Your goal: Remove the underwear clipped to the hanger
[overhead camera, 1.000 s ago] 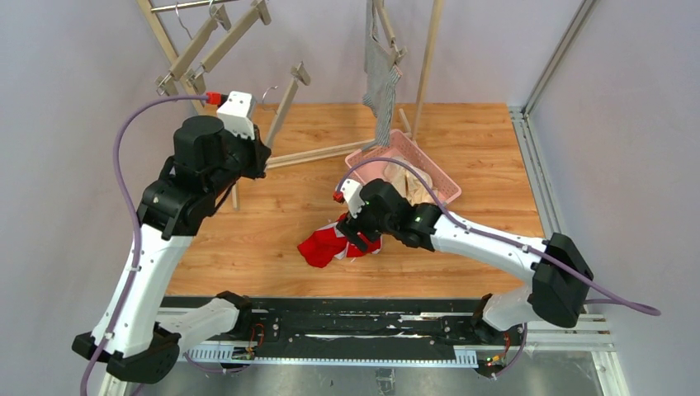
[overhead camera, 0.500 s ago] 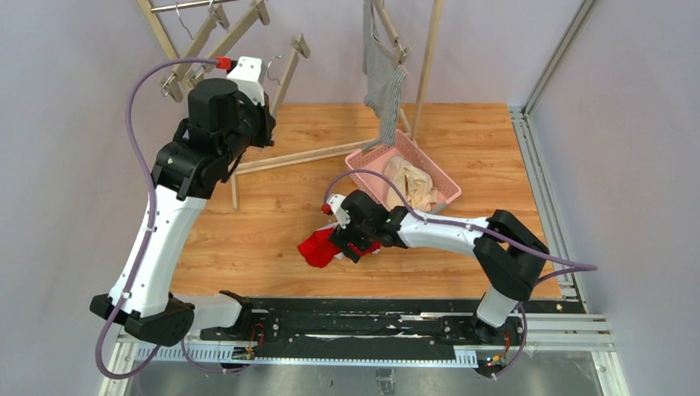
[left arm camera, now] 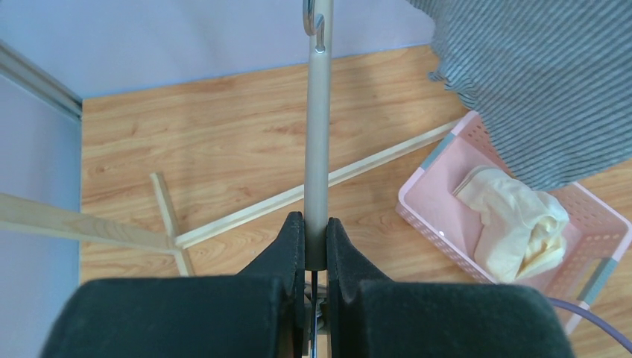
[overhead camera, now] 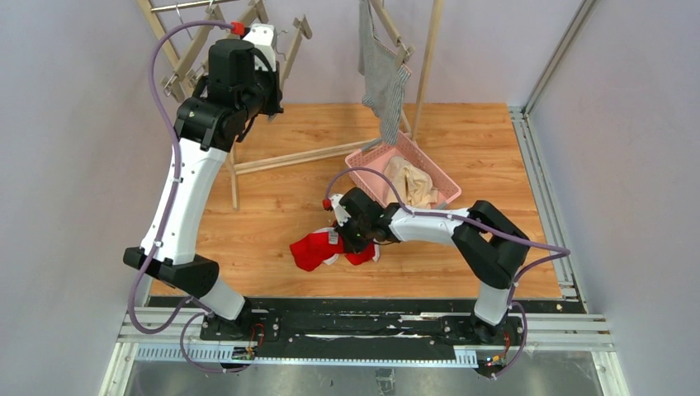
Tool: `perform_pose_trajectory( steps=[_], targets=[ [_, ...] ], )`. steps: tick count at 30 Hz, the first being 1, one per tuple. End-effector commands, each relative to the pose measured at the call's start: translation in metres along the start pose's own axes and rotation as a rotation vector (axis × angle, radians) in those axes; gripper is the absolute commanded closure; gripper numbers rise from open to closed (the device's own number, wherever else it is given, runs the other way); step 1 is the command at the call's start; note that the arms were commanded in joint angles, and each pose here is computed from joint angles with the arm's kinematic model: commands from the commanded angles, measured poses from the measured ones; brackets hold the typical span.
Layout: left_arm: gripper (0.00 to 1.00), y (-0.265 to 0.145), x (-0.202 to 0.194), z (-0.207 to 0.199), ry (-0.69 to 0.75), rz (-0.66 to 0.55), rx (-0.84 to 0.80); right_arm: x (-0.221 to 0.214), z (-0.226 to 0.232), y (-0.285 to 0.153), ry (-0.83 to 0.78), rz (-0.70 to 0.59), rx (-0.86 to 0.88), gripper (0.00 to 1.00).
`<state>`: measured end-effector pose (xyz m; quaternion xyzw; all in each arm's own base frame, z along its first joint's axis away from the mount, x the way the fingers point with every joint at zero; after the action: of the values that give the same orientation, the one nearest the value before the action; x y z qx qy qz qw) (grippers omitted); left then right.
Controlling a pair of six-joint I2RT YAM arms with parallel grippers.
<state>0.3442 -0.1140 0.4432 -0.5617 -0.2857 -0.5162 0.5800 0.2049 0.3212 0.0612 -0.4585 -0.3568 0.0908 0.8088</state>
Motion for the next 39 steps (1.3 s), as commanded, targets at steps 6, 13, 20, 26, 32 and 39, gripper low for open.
perform_pose_trajectory(
  steps=[6, 13, 20, 26, 32, 39],
  targets=[
    [1.0, -0.005, 0.026, 0.029, -0.042, -0.06, 0.011, 0.042, 0.005, -0.098, -0.051, -0.161, -0.159, 0.99],
    [1.0, 0.004, 0.038, 0.033, -0.084, -0.099, -0.045, 0.114, -0.007, -0.229, -0.062, -0.603, -0.364, 0.99],
    [1.0, 0.005, 0.043, 0.035, -0.079, -0.121, -0.042, 0.142, -0.052, -0.296, 0.051, -0.824, -0.462, 0.99],
    [1.0, 0.005, 0.047, 0.037, -0.077, -0.14, -0.041, 0.162, -0.085, -0.294, 0.11, -0.826, -0.474, 1.0],
    [1.0, 0.011, 0.051, 0.037, -0.084, -0.159, -0.052, 0.164, -0.103, -0.256, 0.146, -0.756, -0.429, 0.99],
    [1.0, 0.011, 0.067, 0.034, -0.112, -0.217, -0.099, 0.156, -0.137, -0.188, 0.219, -0.585, -0.379, 0.99]
  ],
)
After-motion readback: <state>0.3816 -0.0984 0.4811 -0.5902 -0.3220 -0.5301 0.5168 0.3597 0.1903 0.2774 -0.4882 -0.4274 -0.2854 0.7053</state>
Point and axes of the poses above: each gripper's point midway between its finger pads, its own y axis out along the fingers, its own z axis along the line the jaws close on, x = y × z, the point moved 5 cm from there along -y, back along the fingers, and after that the axes turned 13 degrees about y, right-handed, at the moved point
